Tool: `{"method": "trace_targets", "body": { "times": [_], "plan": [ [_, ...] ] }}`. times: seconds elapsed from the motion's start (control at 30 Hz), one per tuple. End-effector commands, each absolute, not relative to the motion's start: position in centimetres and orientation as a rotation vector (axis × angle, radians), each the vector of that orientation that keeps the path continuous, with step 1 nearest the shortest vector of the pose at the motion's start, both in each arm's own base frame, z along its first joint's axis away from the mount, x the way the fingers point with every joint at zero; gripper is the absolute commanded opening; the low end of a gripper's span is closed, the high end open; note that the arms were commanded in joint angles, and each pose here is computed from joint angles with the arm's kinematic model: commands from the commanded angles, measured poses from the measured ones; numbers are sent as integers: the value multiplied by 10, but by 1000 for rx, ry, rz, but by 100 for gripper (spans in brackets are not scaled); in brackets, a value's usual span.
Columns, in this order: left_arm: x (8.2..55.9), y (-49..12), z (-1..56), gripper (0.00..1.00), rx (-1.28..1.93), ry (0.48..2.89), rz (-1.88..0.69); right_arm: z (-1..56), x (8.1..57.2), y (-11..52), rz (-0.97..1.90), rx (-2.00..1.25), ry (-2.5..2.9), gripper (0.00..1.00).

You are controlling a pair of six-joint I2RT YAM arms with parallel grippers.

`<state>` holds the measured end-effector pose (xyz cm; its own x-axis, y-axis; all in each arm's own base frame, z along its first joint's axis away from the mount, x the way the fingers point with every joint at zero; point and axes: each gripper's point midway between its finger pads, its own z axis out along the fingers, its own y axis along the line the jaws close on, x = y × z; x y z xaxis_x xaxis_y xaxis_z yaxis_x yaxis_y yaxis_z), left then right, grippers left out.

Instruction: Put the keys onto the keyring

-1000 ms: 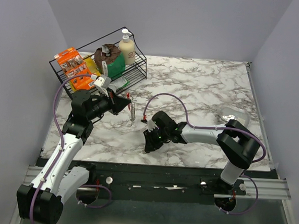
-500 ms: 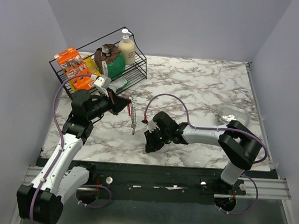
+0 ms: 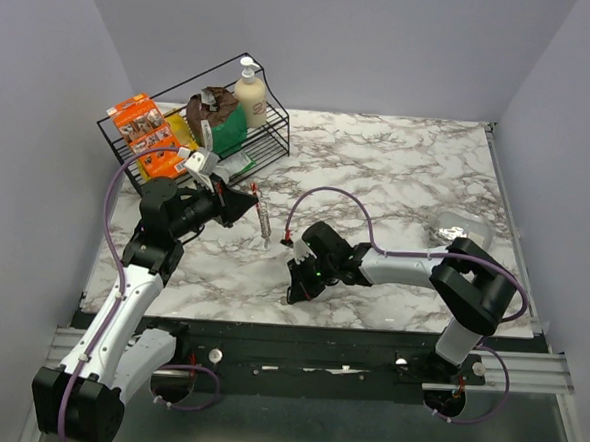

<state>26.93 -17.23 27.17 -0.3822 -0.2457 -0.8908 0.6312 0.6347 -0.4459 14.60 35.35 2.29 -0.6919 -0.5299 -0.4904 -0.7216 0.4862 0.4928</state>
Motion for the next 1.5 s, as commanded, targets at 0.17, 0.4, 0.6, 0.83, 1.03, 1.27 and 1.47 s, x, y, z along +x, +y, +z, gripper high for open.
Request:
{"method": "trace_targets", "body": {
  "times": [0.17,0.4,0.6,0.83,1.03,1.27,1.47],
  "plan": [
    [265,-169,286,0,346,1677,-931,39,143,350,1005,-1086,2397,0],
    [262,-167,289,0,388,1679,-899,55,145,349,1003,-1081,2351,0],
    [258,-163,288,0,438,1699,-843,70,157,343,924,-1060,2295,0],
    [251,-162,296,0,494,1705,-812,95,173,335,829,-1013,2223,0],
    [249,-159,295,0,525,1746,-752,131,186,327,840,-952,2128,0],
    [243,-163,302,0,576,1740,-705,177,201,310,867,-883,2012,0],
    [237,-169,300,0,605,1758,-702,211,207,291,953,-886,1902,0]
  ]
}}
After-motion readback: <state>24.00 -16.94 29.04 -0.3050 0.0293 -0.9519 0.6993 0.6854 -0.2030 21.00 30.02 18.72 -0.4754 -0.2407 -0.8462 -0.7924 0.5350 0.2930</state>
